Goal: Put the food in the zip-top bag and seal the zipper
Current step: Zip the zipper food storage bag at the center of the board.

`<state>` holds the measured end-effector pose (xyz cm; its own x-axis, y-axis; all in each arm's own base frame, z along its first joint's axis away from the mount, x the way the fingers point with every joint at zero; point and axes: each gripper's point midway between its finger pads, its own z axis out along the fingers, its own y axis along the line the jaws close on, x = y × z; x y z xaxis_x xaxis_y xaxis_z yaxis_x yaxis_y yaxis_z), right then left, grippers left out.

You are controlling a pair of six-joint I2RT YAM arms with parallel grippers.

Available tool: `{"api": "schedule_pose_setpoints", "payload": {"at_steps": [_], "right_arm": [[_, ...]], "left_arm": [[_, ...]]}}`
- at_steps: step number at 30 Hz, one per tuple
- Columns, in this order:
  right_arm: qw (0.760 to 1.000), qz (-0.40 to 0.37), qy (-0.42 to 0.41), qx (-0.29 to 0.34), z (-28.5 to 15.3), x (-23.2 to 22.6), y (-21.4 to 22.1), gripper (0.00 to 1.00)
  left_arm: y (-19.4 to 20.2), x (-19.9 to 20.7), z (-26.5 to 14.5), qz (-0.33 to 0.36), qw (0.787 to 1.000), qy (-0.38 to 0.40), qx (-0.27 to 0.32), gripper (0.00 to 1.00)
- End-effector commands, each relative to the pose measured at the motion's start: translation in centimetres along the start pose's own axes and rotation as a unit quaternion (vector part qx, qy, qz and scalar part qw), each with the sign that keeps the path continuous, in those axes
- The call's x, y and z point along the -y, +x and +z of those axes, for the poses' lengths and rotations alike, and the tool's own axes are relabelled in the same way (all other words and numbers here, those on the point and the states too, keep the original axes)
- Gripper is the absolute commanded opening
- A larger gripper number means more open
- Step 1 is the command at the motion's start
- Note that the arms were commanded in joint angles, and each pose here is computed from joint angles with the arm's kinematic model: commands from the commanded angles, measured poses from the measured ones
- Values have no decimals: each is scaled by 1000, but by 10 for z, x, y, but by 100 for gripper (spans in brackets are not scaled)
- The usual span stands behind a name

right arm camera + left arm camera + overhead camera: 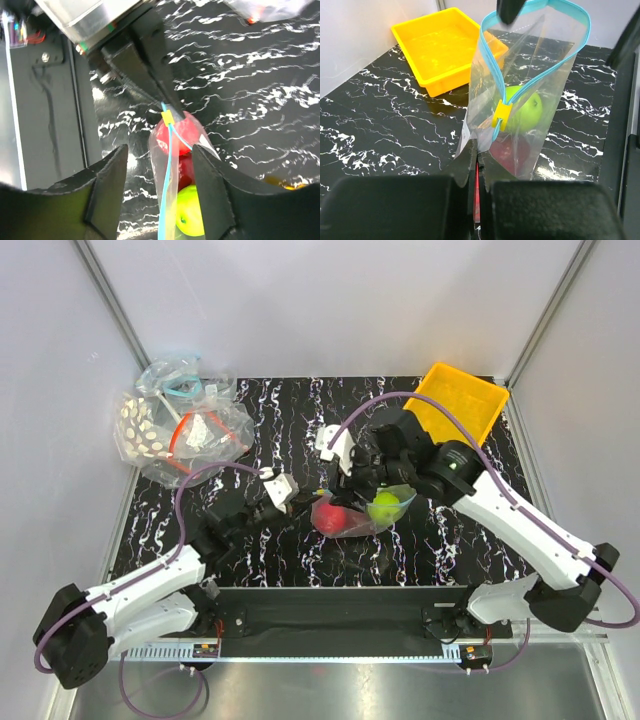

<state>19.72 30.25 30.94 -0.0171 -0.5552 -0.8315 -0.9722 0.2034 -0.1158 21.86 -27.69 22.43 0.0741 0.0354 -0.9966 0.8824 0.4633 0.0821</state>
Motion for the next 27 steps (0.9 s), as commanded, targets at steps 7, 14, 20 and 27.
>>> {"api": "schedule_pose_setpoints", "payload": {"at_steps": [7, 14, 20, 27], "right_arm": [[995, -75, -67, 4, 12, -10, -7, 47], [995, -75, -60, 10, 26, -2, -8, 44], [995, -83, -59, 18, 36, 3, -12, 43], [995, -82, -63, 5, 42, 4, -8, 34]], "left_arm": [[-35, 1, 1, 34, 999, 15, 37, 0], [-38, 3, -1, 34, 998, 20, 40, 0], [-41, 7, -4, 32, 998, 27, 43, 0], [-41, 7, -3, 31, 998, 30, 42, 0]]}}
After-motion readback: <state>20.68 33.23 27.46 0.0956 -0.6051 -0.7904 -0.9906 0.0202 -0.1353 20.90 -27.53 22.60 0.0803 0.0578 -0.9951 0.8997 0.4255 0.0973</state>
